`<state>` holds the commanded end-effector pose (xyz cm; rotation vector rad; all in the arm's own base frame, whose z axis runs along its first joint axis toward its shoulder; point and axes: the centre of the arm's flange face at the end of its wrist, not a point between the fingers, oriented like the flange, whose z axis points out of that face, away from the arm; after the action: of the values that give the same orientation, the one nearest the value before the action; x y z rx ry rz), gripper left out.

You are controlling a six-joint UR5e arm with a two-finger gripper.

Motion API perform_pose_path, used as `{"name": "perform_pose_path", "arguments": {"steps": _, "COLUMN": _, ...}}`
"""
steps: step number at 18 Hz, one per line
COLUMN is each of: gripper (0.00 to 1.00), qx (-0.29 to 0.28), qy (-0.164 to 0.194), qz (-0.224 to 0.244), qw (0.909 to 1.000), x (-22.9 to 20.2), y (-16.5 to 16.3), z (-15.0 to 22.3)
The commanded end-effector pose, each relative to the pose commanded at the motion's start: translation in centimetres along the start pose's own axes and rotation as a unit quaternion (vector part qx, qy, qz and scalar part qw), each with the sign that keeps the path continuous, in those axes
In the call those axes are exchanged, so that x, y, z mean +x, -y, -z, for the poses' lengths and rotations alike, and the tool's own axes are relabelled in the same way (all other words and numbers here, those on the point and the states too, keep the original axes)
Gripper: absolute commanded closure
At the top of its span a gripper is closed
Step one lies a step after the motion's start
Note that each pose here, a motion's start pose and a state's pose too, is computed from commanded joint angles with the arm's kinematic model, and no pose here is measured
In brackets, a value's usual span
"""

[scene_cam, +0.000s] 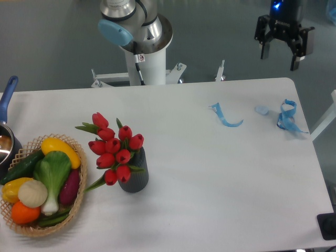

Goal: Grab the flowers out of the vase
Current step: 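Move the open gripper from its start pose toward the tulip vase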

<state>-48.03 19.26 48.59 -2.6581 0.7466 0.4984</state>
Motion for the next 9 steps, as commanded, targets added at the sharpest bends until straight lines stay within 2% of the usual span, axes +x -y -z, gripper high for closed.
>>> {"name": "perform_pose_path", "arguments": {"steps": 6, "gripper": 0.0, "qx": 0.003, "qy": -0.003, "qz": -0.002, "qw": 1.0, "x": 0.7, "y": 0.6, "z": -0.3}}
{"name": "perform_pose_path", "arguments": {"steps": 9, "gripper": 0.0, "qx": 0.026, "qy": -0.005, "qz": 0.005, "qw": 0.9996, "x": 1.3, "y": 0.8, "z": -1.4}}
